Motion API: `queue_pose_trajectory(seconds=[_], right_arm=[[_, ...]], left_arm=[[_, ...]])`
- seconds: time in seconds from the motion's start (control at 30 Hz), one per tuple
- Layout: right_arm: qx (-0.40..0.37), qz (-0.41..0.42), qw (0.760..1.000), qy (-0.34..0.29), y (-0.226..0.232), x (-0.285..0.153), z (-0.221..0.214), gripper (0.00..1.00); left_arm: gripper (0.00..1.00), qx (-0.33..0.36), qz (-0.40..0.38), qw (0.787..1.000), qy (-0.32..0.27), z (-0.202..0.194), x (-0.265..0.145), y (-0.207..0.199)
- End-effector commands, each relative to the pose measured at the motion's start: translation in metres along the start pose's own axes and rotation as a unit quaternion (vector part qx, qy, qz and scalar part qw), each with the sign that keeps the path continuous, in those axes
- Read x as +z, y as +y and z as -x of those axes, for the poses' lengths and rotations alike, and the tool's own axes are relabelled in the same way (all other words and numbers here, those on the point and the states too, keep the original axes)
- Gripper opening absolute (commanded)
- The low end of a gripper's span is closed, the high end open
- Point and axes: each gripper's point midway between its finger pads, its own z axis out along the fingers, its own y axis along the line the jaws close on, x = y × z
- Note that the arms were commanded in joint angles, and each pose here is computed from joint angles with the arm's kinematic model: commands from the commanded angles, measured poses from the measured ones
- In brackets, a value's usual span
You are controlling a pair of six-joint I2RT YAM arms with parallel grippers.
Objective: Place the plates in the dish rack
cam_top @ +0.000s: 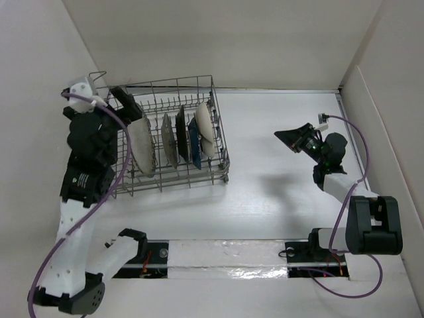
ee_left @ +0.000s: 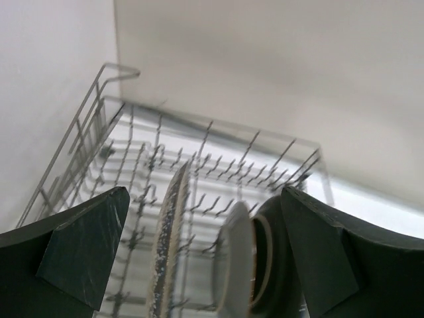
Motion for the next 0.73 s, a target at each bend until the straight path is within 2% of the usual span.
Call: queue_pose_trajectory(seconds=[0.0,0.03,0.07,0.2,0.27,0.3,0.37,0.4,0.43,0.5,0.7], right_arm=[[-0.039,0.029,0.999,-0.019,0.026,0.002,0.016,0.11],[-0.041,0.029,0.999,-0.019,0.028,0.002,0.017,0.03],[-0.047,0.028,0.998,-0.019,0.028,0.001,0.017,0.0],[-0.081,0.042,0.995,-0.033,0.05,-0.004,0.02,0.0],[-0.099,0.05,0.993,-0.042,0.062,-0.008,0.025,0.07],[-0.101,0.048,0.993,-0.044,0.066,-0.011,0.027,0.17],[-0.128,0.06,0.988,-0.062,0.089,-0.02,0.035,0.31],[-0.131,0.076,0.987,-0.054,0.101,-0.022,0.037,0.36],[-0.129,0.094,0.986,-0.048,0.109,-0.022,0.037,0.46],[-0.113,0.127,0.984,-0.051,0.126,-0.023,0.041,0.55],[-0.148,0.121,0.981,-0.044,0.159,-0.015,0.045,0.56]], left_arm=[[0.99,-0.089,-0.065,0.99,-0.09,0.061,-0.038,-0.016],[0.99,-0.098,-0.078,0.988,-0.089,0.058,-0.041,-0.018],[0.99,-0.118,-0.097,0.983,-0.101,0.064,-0.053,-0.02],[0.99,-0.137,-0.162,0.97,-0.119,0.068,-0.081,-0.031],[0.99,-0.143,-0.171,0.967,-0.126,0.065,-0.093,-0.027],[0.99,-0.145,-0.182,0.964,-0.13,0.066,-0.098,-0.029],[0.99,-0.148,-0.196,0.961,-0.13,0.054,-0.103,-0.028],[0.99,-0.152,-0.21,0.957,-0.13,0.052,-0.106,-0.032],[0.99,-0.151,-0.213,0.958,-0.12,0.041,-0.102,-0.033],[0.99,-0.152,-0.23,0.953,-0.123,0.038,-0.105,-0.037],[0.99,-0.136,-0.244,0.953,-0.113,0.029,-0.099,-0.045]])
